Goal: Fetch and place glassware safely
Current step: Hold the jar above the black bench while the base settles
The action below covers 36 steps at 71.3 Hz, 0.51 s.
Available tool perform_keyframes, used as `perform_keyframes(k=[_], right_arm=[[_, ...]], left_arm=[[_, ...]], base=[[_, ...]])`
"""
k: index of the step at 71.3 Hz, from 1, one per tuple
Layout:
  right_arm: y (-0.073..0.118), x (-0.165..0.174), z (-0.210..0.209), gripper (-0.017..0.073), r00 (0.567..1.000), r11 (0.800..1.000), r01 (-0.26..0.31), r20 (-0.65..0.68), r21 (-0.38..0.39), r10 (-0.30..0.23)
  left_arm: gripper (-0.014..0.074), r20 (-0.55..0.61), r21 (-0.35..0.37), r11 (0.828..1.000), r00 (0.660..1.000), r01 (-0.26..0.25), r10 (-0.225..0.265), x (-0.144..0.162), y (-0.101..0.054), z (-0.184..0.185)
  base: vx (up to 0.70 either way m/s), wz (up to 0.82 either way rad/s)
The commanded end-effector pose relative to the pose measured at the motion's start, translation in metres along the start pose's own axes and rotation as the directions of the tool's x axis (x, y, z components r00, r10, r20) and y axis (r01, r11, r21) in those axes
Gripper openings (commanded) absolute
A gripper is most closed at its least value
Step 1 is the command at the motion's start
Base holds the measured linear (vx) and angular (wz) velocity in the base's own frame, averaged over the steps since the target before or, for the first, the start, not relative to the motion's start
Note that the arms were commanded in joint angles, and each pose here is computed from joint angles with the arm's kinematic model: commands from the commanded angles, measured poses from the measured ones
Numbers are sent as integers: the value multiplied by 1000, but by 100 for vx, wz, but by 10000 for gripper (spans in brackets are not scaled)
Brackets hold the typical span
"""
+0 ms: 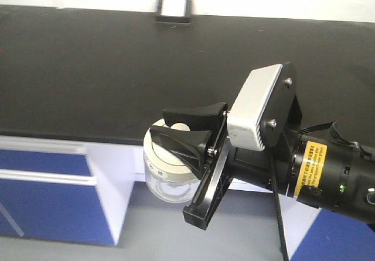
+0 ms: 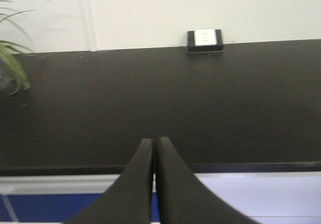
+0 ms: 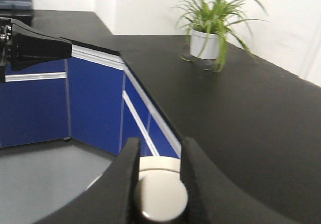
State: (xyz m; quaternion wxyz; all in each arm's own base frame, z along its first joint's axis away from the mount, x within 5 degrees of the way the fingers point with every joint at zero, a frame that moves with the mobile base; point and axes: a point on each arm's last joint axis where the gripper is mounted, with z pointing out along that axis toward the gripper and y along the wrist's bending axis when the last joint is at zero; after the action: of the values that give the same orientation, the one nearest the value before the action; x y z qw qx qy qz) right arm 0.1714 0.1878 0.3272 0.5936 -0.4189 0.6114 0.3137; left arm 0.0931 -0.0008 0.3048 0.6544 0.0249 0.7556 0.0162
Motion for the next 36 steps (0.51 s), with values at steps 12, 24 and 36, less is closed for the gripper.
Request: perform_keyframes(k=[12,24,36], right_arm=[[2,-21,-5,-3,994,1000,-7,104,-28,10],[2,-21,-5,-3,994,1000,-7,104,-28,10],[2,-21,-5,-3,994,1000,-7,104,-28,10]], left_arm=[[-7,87,11,1000,996,17,-17,-14,-1,-1],[-7,87,11,1000,996,17,-17,-14,-1,-1],[-7,87,11,1000,996,17,-17,-14,-1,-1]], base=[[14,-33],[15,-17],[16,-9]])
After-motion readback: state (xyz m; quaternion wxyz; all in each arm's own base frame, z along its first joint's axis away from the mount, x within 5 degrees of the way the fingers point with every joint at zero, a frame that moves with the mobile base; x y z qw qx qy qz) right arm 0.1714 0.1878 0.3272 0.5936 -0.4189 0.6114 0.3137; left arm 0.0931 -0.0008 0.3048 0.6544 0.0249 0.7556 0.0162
